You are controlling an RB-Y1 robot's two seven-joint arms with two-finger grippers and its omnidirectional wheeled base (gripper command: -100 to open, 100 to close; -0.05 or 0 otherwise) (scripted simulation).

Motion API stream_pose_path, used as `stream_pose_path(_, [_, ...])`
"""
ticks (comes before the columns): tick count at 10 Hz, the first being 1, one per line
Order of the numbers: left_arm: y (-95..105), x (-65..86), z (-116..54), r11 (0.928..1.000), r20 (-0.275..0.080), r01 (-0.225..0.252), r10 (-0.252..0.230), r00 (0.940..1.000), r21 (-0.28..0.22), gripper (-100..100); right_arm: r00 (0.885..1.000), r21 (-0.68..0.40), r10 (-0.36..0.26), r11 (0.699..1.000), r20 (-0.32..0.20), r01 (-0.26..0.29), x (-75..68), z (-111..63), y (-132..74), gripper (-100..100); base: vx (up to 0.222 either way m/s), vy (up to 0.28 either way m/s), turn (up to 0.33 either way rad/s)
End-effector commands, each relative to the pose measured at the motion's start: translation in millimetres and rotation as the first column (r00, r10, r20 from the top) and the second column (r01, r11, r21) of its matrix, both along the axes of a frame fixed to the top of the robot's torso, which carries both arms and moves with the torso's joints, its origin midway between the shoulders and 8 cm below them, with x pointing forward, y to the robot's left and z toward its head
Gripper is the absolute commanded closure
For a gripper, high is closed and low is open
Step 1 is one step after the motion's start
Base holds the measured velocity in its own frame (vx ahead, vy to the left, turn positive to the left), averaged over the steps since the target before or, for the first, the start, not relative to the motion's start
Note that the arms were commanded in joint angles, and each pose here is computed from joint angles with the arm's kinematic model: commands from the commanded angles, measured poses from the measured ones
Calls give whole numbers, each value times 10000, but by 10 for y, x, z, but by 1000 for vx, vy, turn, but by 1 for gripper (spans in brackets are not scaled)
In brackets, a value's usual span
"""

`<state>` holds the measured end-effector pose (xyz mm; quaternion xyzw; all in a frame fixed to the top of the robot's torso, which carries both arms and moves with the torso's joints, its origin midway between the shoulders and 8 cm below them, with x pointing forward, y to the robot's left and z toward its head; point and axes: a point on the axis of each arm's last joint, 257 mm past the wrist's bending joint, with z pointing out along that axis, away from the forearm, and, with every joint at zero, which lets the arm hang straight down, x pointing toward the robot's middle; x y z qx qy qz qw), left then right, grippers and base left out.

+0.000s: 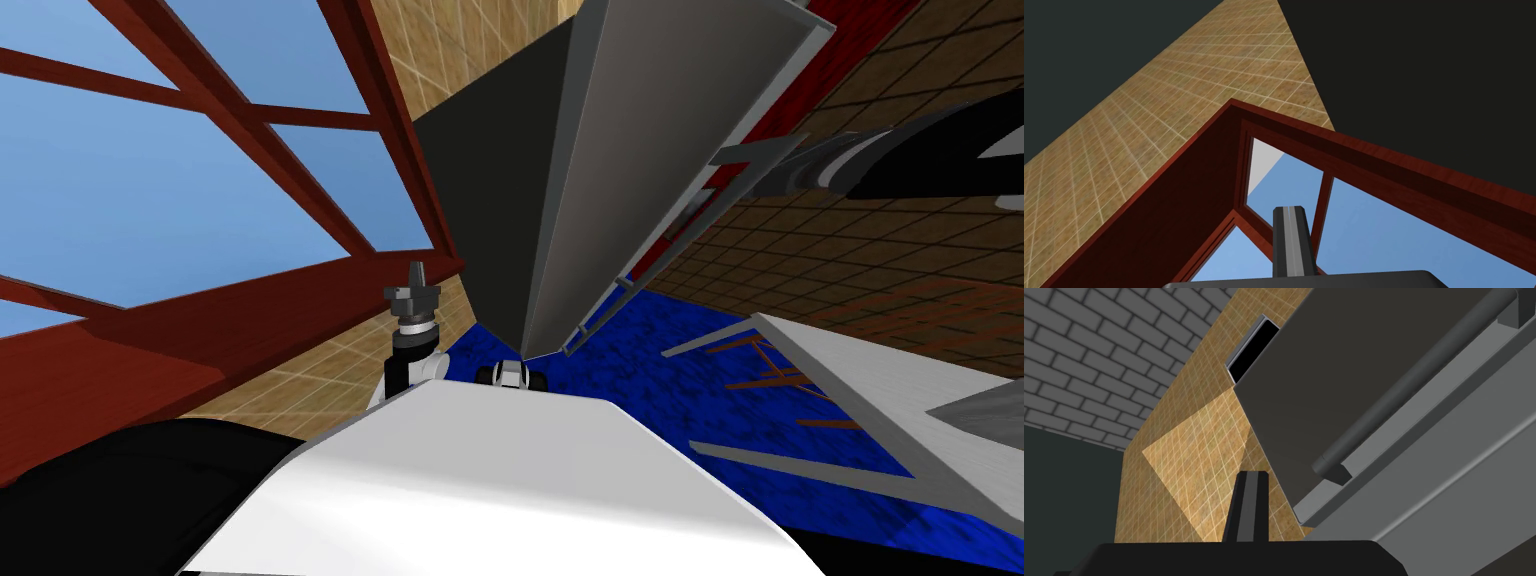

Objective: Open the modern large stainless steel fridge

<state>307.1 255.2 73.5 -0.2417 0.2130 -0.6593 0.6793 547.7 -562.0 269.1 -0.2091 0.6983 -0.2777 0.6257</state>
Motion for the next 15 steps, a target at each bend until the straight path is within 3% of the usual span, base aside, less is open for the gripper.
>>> stream_pose_path(1, [0,0,0,10000,0,0,0,10000,0,0,9999,-45,-90,9999,57,90,14,88,3,-100,-67,181,-154])
stream_pose_path(3, [0,0,0,10000,0,0,0,10000,0,0,9996,-82,-241,9997,138,242,11,165,-25,-100,-78,167,-137])
stream_pose_path(5, [0,0,0,10000,1,0,0,10000,2,0,9980,145,-633,9979,-1,633,-82,-55,-312,-100,-18,1,-44])
stream_pose_path(7, [0,0,0,10000,-1,-1,1,10000,4,0,9974,192,-715,9973,-39,715,-93,-100,-372,-100,33,-62,36])
stream_pose_path(8, [0,0,0,10000,-1,-1,1,10000,4,0,9985,31,-540,9985,5,540,-54,4,-230,100,-20,35,-62])
stream_pose_path(11, [0,0,0,10000,0,-1,1,10000,1,0,9922,222,-1247,9920,62,1245,-171,-30,-596,100,-47,109,-178])
stream_pose_path(12, [0,0,0,10000,1,0,0,10000,0,0,9939,190,-1102,9937,43,1101,-137,-39,-527,100,-43,99,-62])
stream_pose_path(13, [0,0,0,10000,0,0,0,10000,2,0,9918,145,-1280,9917,41,1279,-153,-10,-584,-100,-1,114,-108])
stream_pose_path(15, [0,0,0,10000,-1,0,0,10000,1,0,9898,94,-1427,9897,49,1427,-164,27,-623,-100,2,187,-146])
